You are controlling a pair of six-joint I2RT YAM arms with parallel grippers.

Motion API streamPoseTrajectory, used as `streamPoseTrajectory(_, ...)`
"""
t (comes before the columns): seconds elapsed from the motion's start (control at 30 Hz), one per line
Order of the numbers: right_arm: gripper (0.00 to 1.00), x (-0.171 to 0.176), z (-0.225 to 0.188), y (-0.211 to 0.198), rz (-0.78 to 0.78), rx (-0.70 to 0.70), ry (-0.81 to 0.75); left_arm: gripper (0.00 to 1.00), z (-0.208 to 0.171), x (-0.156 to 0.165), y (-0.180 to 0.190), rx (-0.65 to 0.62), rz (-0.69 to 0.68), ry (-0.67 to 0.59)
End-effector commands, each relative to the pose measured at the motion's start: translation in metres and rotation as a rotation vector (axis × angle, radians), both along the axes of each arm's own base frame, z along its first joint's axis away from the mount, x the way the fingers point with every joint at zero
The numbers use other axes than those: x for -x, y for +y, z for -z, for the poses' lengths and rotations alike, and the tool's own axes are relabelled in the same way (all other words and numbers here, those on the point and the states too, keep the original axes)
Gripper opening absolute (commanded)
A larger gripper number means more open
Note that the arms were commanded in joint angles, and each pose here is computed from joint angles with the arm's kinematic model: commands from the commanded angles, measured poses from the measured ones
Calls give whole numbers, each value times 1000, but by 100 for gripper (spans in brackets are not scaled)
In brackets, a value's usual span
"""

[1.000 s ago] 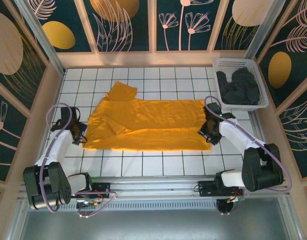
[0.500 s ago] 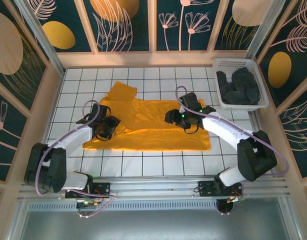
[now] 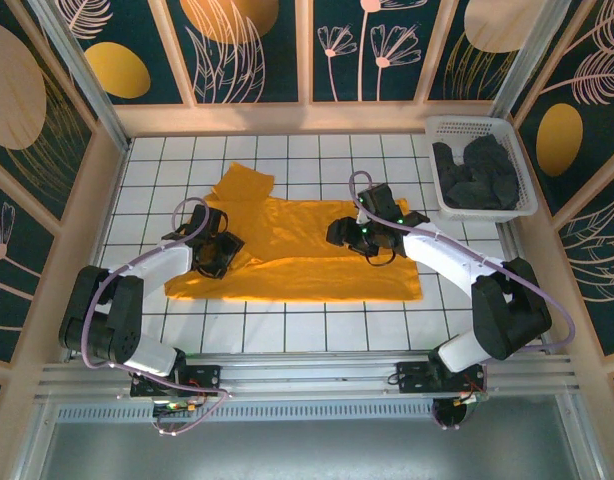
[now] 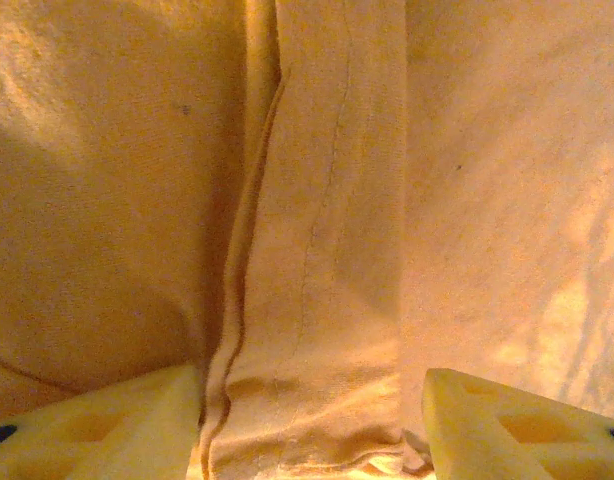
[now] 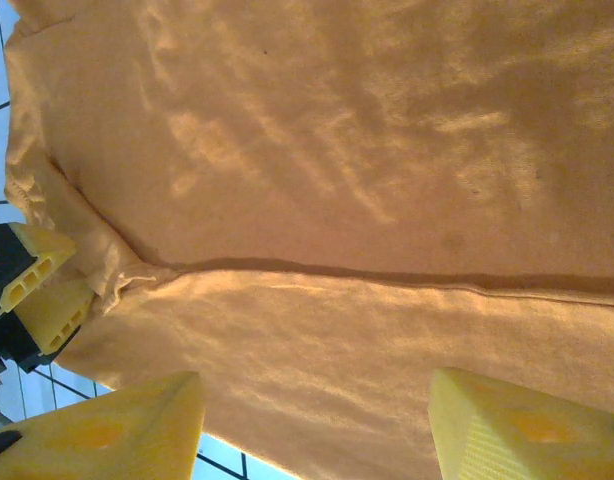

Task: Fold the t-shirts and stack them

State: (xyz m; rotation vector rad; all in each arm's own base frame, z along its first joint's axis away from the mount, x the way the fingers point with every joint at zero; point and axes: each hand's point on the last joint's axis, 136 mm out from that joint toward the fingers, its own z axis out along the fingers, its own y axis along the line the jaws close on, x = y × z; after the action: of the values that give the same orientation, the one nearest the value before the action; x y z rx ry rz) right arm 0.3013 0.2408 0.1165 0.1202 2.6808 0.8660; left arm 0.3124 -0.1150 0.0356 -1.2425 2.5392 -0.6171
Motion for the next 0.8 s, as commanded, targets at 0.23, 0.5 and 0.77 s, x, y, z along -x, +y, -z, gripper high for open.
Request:
streamPoseTrajectory(0.23, 61, -7, -14, 7, -2, -27, -29, 53, -11, -32, -15, -3, 57, -69)
streamPoseTrajectory(0.5, 61, -13, -13, -1, 26, -16, -25, 43, -26, -67, -38, 30, 113, -131)
streamPoseTrajectory(0.77, 59, -19, -9, -17, 71, -9, -7, 42, -27, -96, -67, 84, 211, -147)
